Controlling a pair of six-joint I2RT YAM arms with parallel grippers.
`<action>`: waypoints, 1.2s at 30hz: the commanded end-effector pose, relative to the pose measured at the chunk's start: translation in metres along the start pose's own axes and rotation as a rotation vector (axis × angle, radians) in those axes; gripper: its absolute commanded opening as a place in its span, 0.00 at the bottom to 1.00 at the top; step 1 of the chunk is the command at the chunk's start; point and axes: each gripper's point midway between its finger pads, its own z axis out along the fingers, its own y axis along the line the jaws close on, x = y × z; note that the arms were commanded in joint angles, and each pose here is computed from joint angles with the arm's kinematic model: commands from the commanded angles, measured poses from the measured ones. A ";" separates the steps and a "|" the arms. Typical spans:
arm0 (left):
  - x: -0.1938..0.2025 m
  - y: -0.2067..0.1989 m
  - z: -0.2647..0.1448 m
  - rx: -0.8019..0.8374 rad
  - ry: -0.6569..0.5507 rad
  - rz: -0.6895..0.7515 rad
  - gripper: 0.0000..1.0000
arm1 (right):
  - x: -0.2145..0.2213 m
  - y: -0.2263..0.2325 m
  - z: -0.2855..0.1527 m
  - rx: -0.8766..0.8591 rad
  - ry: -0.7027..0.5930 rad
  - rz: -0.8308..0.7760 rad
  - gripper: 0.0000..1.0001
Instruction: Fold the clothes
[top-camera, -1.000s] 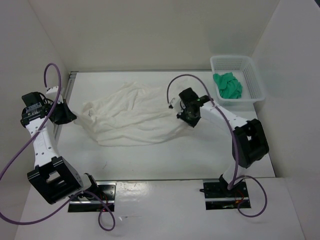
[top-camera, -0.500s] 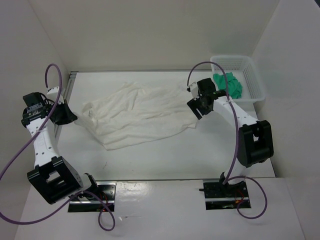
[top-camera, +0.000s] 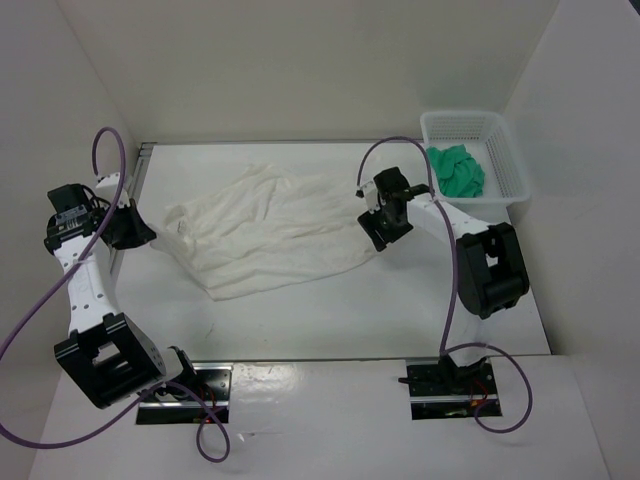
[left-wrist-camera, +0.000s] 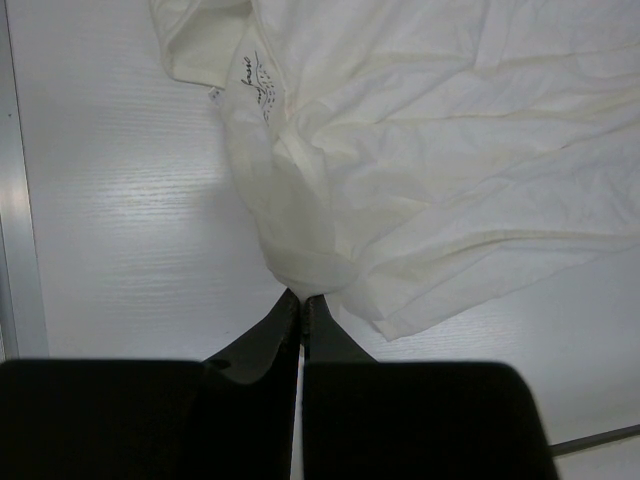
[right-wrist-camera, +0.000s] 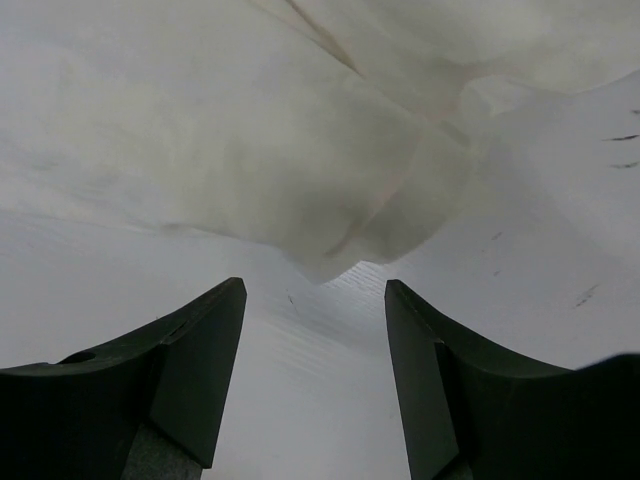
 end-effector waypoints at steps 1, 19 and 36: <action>-0.007 -0.005 -0.005 0.004 -0.040 0.018 0.00 | -0.006 0.000 0.007 0.009 -0.004 0.104 0.66; -0.009 -0.007 -0.003 0.009 -0.045 0.029 0.00 | -0.006 -0.023 0.019 0.156 0.002 0.182 0.52; -0.009 -0.007 -0.003 0.009 -0.045 0.029 0.00 | -0.029 -0.036 0.018 0.205 -0.041 0.224 0.42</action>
